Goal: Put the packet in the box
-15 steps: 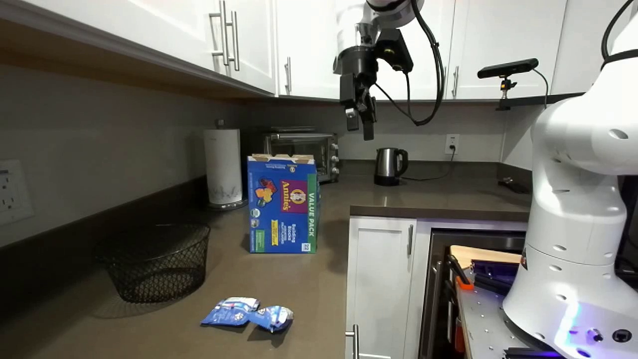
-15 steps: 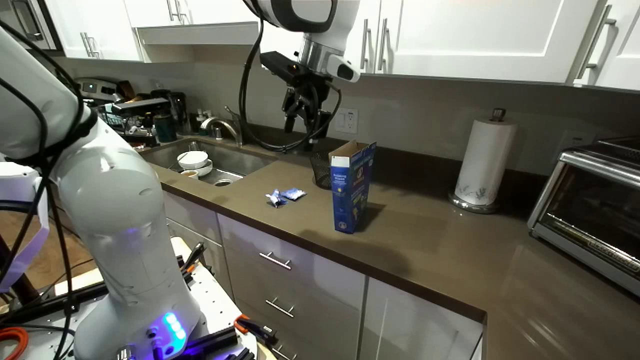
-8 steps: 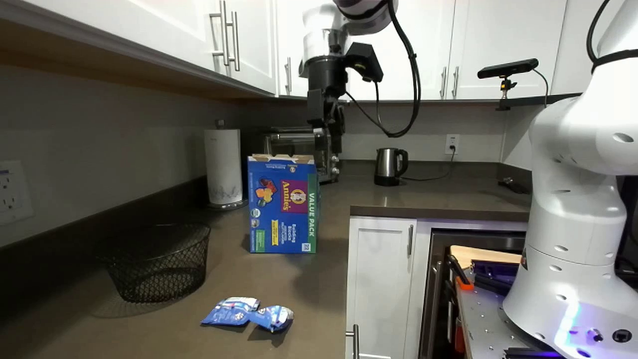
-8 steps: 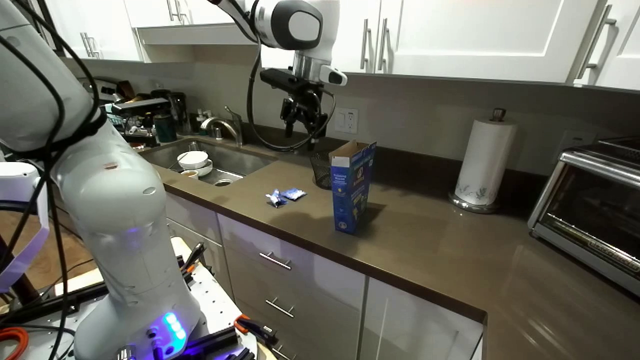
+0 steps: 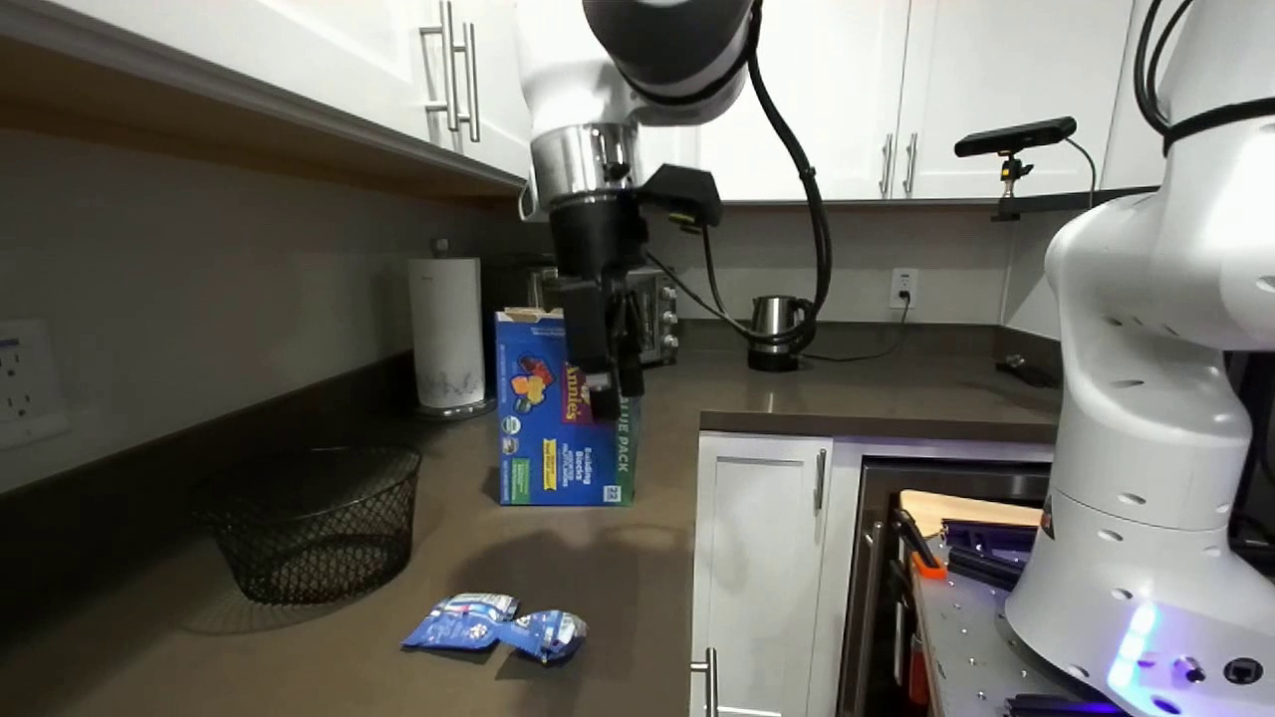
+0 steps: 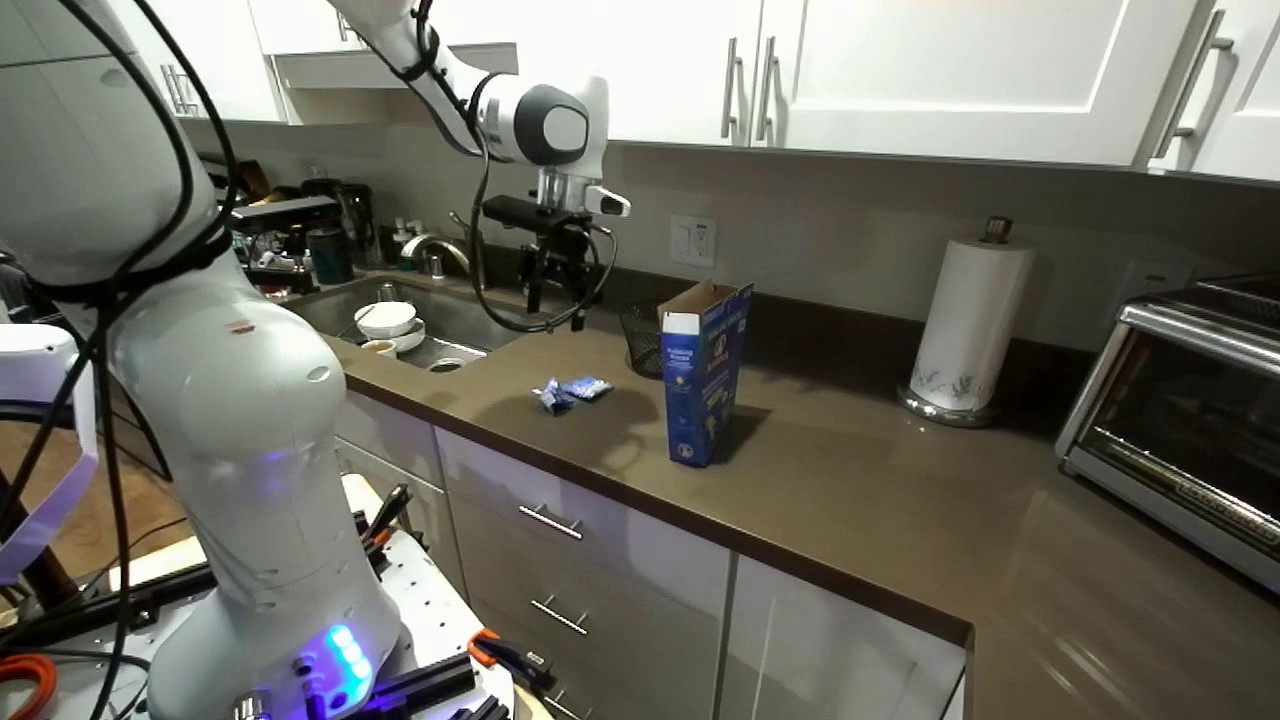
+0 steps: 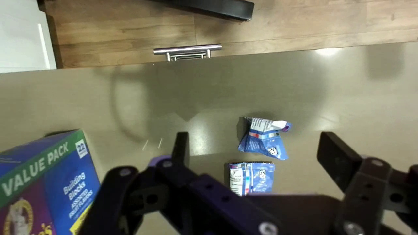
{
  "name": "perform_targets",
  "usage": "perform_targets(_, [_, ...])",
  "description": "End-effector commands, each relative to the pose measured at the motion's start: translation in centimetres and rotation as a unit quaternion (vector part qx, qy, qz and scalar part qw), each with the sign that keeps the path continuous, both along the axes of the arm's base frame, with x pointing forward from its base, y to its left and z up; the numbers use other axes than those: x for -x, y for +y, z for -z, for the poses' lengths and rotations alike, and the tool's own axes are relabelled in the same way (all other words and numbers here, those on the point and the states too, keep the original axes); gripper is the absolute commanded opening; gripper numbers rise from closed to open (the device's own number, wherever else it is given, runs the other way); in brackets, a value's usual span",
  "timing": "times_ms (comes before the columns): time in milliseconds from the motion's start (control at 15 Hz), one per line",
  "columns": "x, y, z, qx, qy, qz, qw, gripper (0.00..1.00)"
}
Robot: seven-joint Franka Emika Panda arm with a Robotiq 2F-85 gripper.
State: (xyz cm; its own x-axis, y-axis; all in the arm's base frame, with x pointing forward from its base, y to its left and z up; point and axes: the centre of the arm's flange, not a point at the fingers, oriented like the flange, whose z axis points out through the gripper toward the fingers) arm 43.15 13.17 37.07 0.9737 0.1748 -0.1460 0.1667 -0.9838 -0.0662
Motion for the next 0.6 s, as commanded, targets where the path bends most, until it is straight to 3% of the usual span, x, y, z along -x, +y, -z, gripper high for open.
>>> perform_targets(0, [-0.1,4.2,4.4,0.061,-0.036,-0.024,0.9972,1.00])
perform_targets(267, [-1.1,7.6,7.9,0.089,-0.078,-0.055,0.9914,1.00])
perform_targets(533, [-2.2,9.0,10.3,0.088,-0.072,-0.065,0.9915,1.00])
